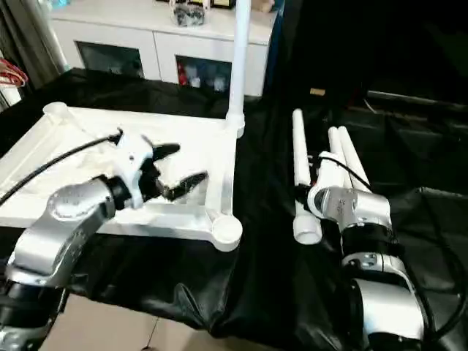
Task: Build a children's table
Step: Pick table leg
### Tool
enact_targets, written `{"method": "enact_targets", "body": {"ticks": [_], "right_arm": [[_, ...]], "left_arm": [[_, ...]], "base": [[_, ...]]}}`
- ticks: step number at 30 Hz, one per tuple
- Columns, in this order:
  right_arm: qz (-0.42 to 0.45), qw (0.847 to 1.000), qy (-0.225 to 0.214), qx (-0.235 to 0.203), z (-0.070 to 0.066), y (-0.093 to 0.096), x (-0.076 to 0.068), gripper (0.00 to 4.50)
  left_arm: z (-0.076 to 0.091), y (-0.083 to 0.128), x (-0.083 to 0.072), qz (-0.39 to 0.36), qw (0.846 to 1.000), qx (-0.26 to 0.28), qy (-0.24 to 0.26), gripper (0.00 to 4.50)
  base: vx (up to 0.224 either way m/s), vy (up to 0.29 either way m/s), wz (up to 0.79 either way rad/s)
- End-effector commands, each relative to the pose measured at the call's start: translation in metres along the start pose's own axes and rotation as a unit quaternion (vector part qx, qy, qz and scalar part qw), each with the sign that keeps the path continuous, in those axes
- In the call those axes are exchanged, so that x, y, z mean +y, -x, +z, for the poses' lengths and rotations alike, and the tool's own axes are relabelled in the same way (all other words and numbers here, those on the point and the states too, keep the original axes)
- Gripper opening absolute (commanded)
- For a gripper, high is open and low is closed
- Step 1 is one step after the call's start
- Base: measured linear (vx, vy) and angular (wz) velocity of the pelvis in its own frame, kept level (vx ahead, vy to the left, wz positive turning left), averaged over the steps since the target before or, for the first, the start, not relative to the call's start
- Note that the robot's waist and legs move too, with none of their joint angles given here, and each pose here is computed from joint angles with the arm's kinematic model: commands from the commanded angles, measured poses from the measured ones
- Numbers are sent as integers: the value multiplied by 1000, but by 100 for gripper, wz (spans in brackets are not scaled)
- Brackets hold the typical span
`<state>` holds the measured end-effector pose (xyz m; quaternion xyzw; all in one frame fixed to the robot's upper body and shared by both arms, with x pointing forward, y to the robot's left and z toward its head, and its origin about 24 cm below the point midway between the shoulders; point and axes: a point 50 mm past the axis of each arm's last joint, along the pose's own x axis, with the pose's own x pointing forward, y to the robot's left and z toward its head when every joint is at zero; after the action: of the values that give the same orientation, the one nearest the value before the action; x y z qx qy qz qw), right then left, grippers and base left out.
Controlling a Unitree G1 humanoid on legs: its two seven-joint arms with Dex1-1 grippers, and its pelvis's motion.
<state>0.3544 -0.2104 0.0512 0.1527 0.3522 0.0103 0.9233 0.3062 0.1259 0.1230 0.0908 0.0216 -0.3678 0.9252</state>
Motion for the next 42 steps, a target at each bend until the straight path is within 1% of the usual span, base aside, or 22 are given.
{"method": "enact_targets", "body": {"ticks": [1, 3, 7, 8, 9, 11, 14, 15, 16, 17, 18, 19, 20, 22, 23, 24, 25, 27, 29, 33, 35, 42], "right_arm": [[13, 999, -20, -40, 8, 2, 1, 184], [33, 995, -45, -85, 19, 5, 4, 184], [47, 990, -55, -125, 29, 7, 6, 184], [68, 983, -49, -165, 37, 10, 11, 184], [108, 968, -44, -224, 49, 18, 20, 184], [185, 935, -61, -297, 63, 32, 34, 184], [230, 914, -64, -327, 68, 41, 42, 184], [303, 882, -70, -354, 75, 55, 55, 184], [318, 874, -72, -361, 76, 58, 58, 184], [328, 869, -73, -365, 77, 60, 59, 184], [328, 869, -73, -365, 77, 60, 59, 184], [351, 855, -76, -374, 80, 66, 64, 184], [351, 855, -76, -374, 80, 66, 64, 184], [400, 826, -87, -387, 82, 77, 72, 184], [426, 811, -84, -391, 80, 83, 77, 184], [447, 802, -74, -390, 76, 87, 82, 184], [455, 799, -69, -388, 75, 88, 84, 184], [502, 785, -30, -361, 62, 94, 97, 184], [508, 784, -23, -356, 60, 95, 98, 184], [541, 777, 12, -322, 47, 99, 106, 184], [541, 777, 12, -322, 47, 99, 106, 184], [541, 788, 46, -291, 33, 96, 108, 184]], "left_arm": [[10, -5, 4, 10, 1000, -22, 9, 450], [16, -11, 3, 5, 999, -37, 35, 450], [18, -16, 0, -1, 998, -44, 48, 450], [19, -19, 0, 1, 997, -48, 52, 450], [22, -22, 0, 3, 997, -53, 62, 450], [29, -28, 0, 3, 994, -72, 76, 450], [36, -33, 2, 7, 992, -86, 91, 450], [51, -43, 4, 11, 986, -117, 116, 450], [54, -45, 5, 11, 985, -123, 122, 450], [56, -46, 5, 11, 984, -127, 125, 450], [56, -46, 5, 11, 984, -127, 125, 450], [61, -48, 5, 11, 982, -137, 133, 450], [61, -48, 5, 11, 982, -137, 133, 450], [71, -50, 5, 1, 977, -154, 146, 450], [75, -51, 5, -4, 974, -163, 156, 450], [80, -52, 4, -16, 969, -175, 174, 450], [83, -52, 4, -21, 967, -180, 181, 450], [102, -54, 5, -51, 950, -209, 226, 450], [105, -54, 5, -56, 947, -213, 234, 450], [116, -55, 4, -91, 929, -237, 268, 450], [116, -55, 4, -91, 929, -237, 268, 450], [123, -49, -3, -154, 902, -250, 317, 450]], "base": [[0, 0, 0], [0, 0, 0], [0, 0, 0], [0, 0, 0], [0, 0, 0], [0, 0, 0], [0, 0, 0], [0, 0, 0], [0, 0, 0], [0, 0, 0], [0, 0, 0], [0, 0, 0], [0, 0, 0], [0, 0, 0], [0, 0, 0], [0, 0, 0], [0, 0, 0], [0, 0, 0], [0, 0, 0], [0, 0, 0], [0, 0, 0], [0, 0, 0]]}}
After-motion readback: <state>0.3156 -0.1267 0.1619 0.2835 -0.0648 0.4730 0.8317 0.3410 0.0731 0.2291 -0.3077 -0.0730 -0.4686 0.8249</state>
